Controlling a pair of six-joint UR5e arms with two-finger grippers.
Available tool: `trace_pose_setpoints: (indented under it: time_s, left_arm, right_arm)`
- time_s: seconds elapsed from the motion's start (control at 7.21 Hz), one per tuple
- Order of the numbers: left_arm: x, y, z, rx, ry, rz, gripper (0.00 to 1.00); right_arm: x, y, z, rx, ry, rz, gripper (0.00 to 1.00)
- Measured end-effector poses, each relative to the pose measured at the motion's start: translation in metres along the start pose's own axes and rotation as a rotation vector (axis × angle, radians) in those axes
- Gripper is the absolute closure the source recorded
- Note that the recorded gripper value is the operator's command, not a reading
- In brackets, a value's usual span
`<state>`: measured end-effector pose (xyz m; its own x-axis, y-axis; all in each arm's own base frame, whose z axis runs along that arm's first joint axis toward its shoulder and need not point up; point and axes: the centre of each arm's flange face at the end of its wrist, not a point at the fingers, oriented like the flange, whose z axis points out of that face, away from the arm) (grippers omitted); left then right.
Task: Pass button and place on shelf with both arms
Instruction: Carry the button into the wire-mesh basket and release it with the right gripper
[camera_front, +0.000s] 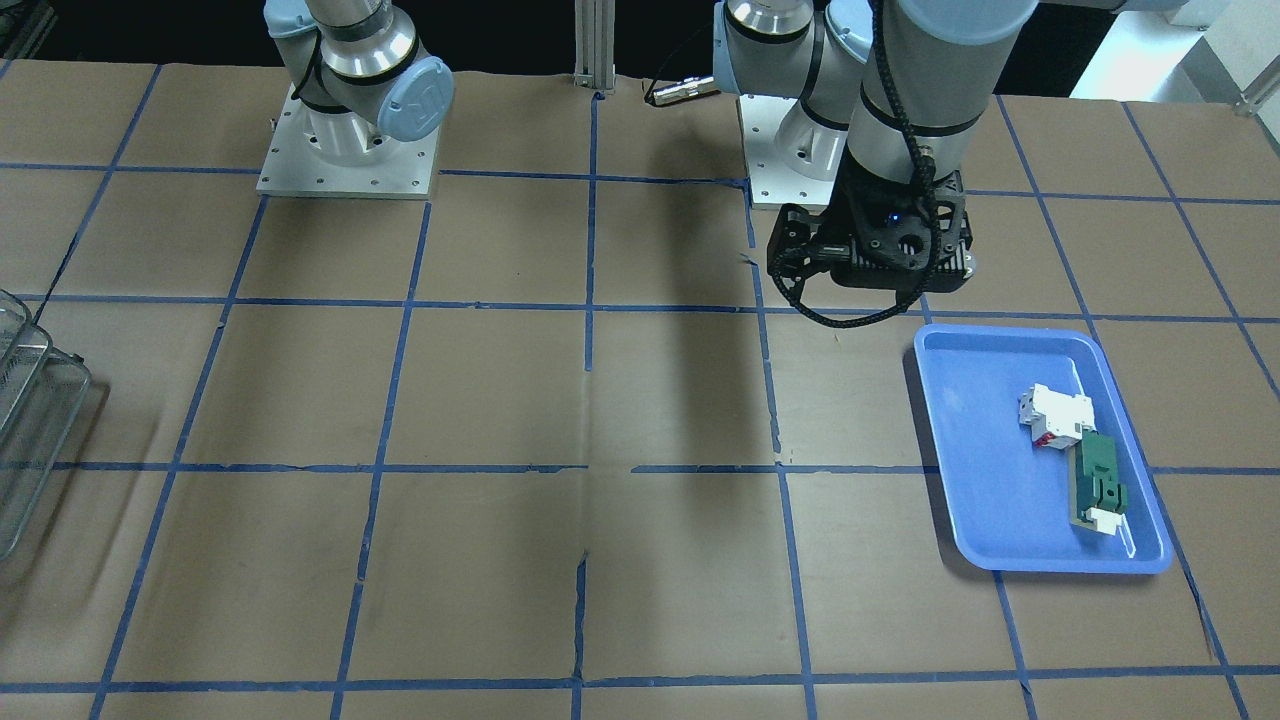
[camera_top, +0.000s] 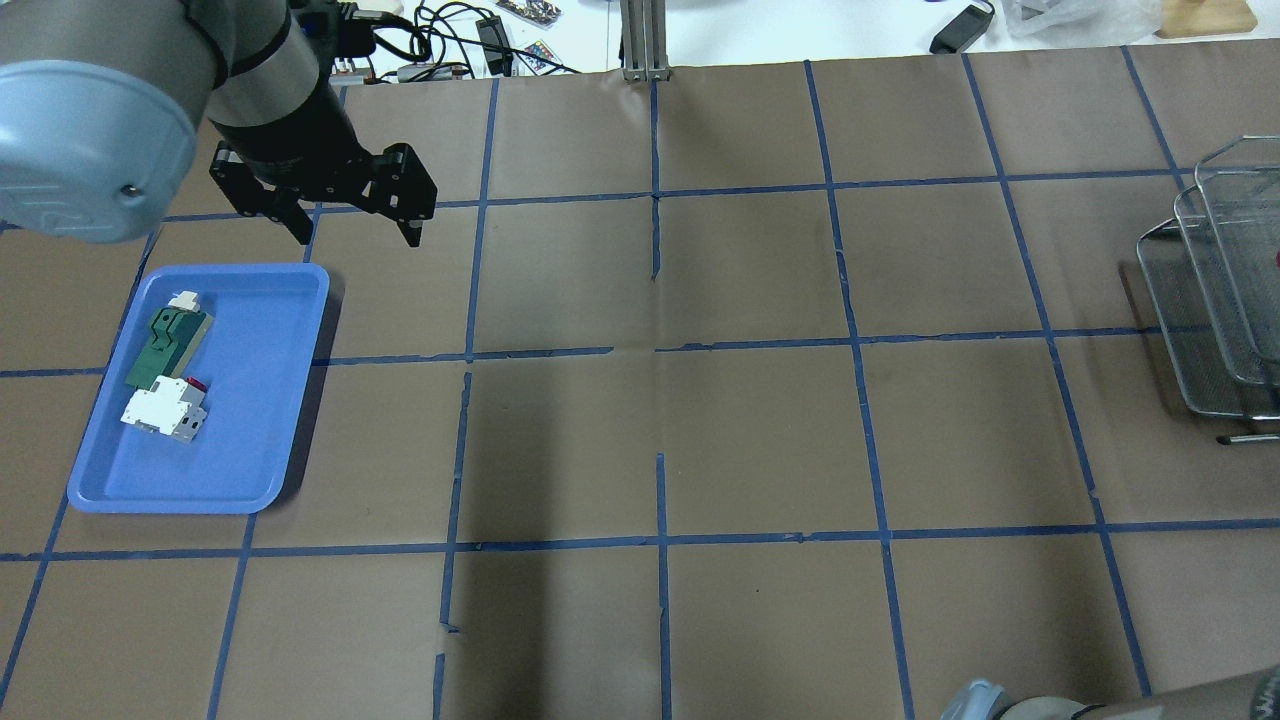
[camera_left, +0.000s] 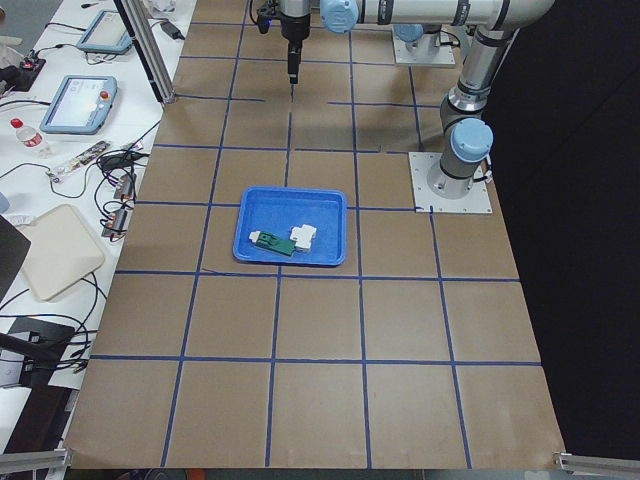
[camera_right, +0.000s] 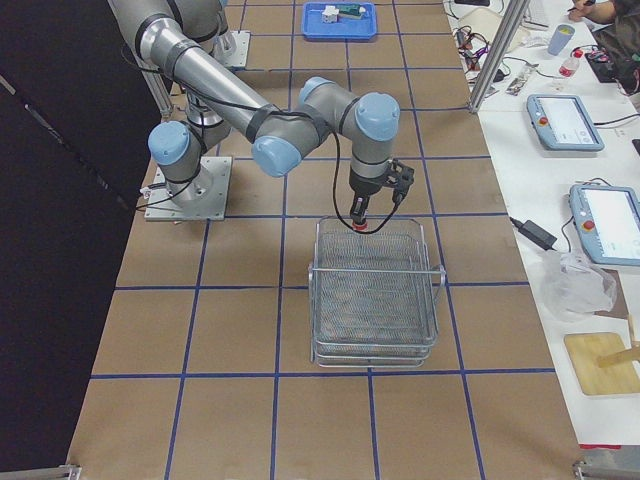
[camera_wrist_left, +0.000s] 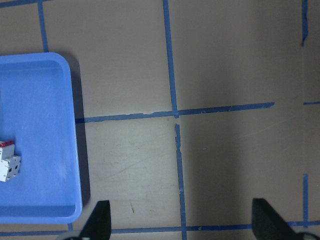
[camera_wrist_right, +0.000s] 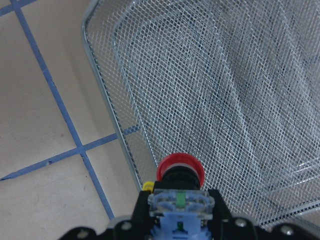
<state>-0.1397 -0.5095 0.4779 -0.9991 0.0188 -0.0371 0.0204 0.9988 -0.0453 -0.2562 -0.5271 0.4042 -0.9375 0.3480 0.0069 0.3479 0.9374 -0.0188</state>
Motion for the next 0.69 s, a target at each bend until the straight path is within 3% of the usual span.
trace_pose_setpoints:
  time_s: [0.14, 0.42, 0.55, 0.69]
  left_arm:
    - [-0.006, 0.003, -0.003, 0.005, 0.011, -0.021, 0.0]
    - [-0.01, 0.009, 0.0, 0.002, 0.021, -0.041, 0.0]
    - [-0.01, 0.011, 0.002, 0.0, 0.032, -0.056, 0.0]
    - [-0.008, 0.011, 0.002, 0.001, 0.052, -0.071, 0.0]
  right_arm:
    - [0.002, -0.003, -0.003, 0.012, 0.007, -0.006, 1.0]
    - [0.013, -0.018, 0.004, 0.009, 0.009, -0.003, 0.8]
    - [0.027, -0.023, 0.01, -0.003, 0.004, 0.015, 0.57]
    - [0.038, -0.023, 0.013, -0.014, -0.001, 0.032, 0.24]
